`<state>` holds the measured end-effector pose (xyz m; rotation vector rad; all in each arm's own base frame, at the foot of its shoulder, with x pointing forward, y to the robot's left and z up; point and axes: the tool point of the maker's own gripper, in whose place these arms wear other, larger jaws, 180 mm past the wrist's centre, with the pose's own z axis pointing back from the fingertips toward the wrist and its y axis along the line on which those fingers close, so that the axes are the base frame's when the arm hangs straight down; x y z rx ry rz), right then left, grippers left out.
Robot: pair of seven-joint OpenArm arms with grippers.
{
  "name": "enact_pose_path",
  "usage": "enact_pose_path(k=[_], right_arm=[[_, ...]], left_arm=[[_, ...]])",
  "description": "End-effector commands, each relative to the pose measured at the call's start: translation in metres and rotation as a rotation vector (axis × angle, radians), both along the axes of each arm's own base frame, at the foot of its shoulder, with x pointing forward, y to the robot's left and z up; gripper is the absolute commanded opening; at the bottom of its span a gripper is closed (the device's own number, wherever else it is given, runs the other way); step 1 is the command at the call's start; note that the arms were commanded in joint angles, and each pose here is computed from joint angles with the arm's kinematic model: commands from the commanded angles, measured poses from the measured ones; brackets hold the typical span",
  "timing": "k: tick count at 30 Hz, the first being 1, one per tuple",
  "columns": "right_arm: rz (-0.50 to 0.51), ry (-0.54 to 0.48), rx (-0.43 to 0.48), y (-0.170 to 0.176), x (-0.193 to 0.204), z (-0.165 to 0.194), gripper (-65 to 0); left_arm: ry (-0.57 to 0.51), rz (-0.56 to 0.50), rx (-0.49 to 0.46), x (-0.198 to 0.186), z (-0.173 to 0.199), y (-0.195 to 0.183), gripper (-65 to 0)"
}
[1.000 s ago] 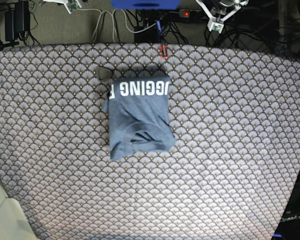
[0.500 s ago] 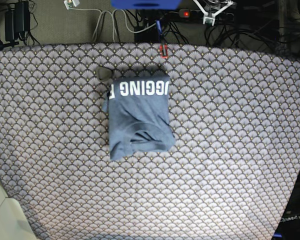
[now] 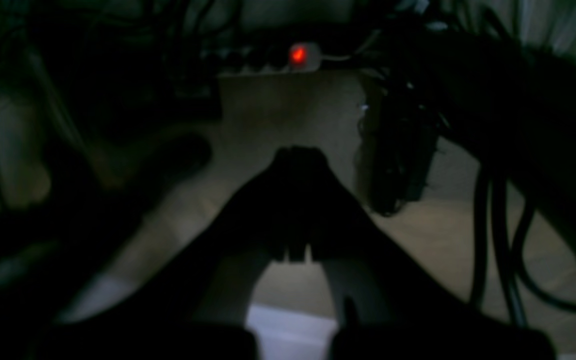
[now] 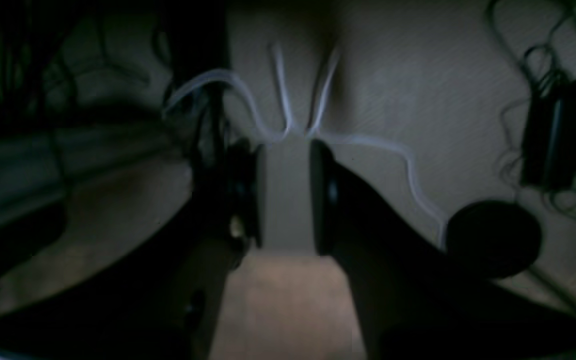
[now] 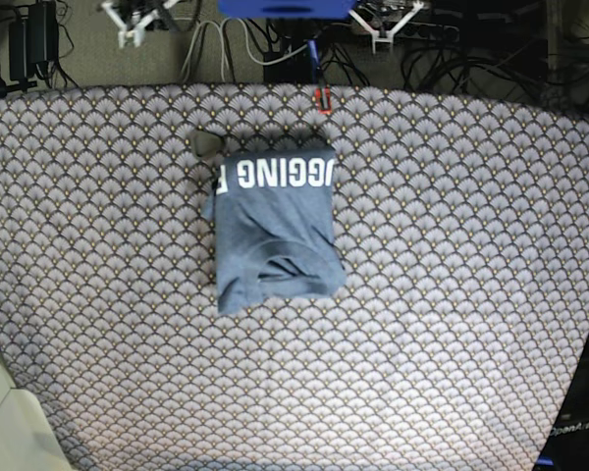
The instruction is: Fold the T-shirt properly
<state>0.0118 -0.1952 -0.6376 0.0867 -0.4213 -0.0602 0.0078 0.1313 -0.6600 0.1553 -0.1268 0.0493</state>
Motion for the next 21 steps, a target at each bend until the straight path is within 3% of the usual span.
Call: enact_pose_path(k=[1, 5, 10, 13, 21], right_arm=[[0.0, -0.013, -0.006, 0.001, -0.001, 0.001, -52.4], [0.057, 0.056, -0.017, 0.03, -0.017, -0.007, -52.4], [0.184, 0.073, -0.136, 0.037, -0.023, -0.011, -52.4], [0.226, 0.073, -0.16, 0.04, -0.026, -0.011, -52.4], [0.219, 0.078, -0.157, 0.041, -0.027, -0.011, -52.4]], left_arm=[[0.02, 0.029, 0.02, -0.009, 0.0, 0.01, -64.7], [0.012, 0.075, 0.082, -0.007, 0.003, 0.053, -64.7], [0.02, 0.064, 0.151, -0.001, 0.006, 0.086, -64.6], [0.019, 0.066, 0.167, 0.005, 0.007, 0.092, -64.6], [0.012, 0.062, 0.167, 0.006, 0.007, 0.092, -64.6]])
